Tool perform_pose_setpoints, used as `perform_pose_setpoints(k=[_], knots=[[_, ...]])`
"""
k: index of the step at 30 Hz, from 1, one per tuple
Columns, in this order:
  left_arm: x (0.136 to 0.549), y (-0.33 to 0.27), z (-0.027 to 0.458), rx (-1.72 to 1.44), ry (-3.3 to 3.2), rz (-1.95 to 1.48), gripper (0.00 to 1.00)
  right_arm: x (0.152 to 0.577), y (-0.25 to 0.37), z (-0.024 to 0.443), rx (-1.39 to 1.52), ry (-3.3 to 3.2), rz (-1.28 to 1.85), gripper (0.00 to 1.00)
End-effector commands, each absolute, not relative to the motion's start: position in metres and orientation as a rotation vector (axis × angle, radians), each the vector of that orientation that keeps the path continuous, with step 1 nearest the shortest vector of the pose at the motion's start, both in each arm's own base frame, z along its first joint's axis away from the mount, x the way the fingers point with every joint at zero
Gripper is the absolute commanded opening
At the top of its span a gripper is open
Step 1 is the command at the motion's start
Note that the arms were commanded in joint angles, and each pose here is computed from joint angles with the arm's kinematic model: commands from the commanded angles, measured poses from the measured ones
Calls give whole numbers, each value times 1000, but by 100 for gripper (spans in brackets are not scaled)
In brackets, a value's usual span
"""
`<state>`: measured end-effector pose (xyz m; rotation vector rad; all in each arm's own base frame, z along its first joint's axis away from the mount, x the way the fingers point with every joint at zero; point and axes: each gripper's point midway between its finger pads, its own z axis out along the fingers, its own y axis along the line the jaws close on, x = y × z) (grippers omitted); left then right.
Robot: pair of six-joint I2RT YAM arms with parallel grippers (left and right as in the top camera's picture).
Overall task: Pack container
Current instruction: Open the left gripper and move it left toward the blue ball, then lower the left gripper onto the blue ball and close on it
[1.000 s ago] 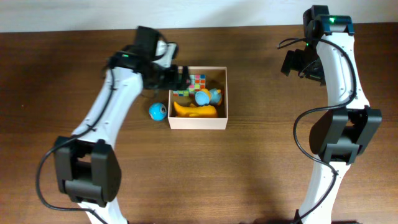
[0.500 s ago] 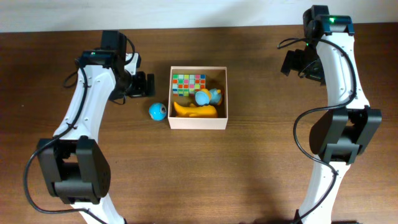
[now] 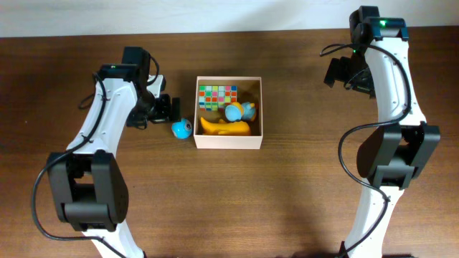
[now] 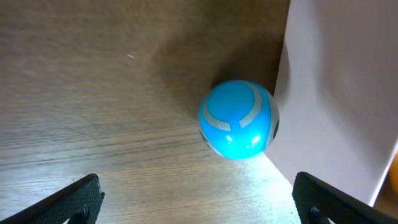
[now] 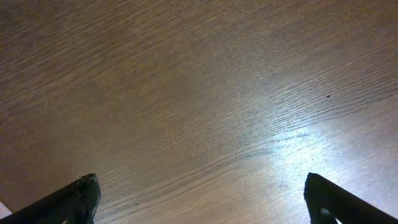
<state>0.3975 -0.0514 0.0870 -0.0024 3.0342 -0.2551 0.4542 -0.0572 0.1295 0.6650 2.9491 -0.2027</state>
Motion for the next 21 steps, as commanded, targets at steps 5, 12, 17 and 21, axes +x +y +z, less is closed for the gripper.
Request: perform_pose_setpoints(k=[5,12,17,21], knots=[[391,-72,82,109,3037,-418,99,454,-59,130,682,2945,-205,99],[391,-79,84,158,3022,-484,99,454,-59,130,682,2945,-204,99],[390,-86,86,197,3006,-555,99,454,-59,130,682,2945,-204,99],[390,-86,81,192,3021,-557,99,454,-59,130,682,2945,-205,99]])
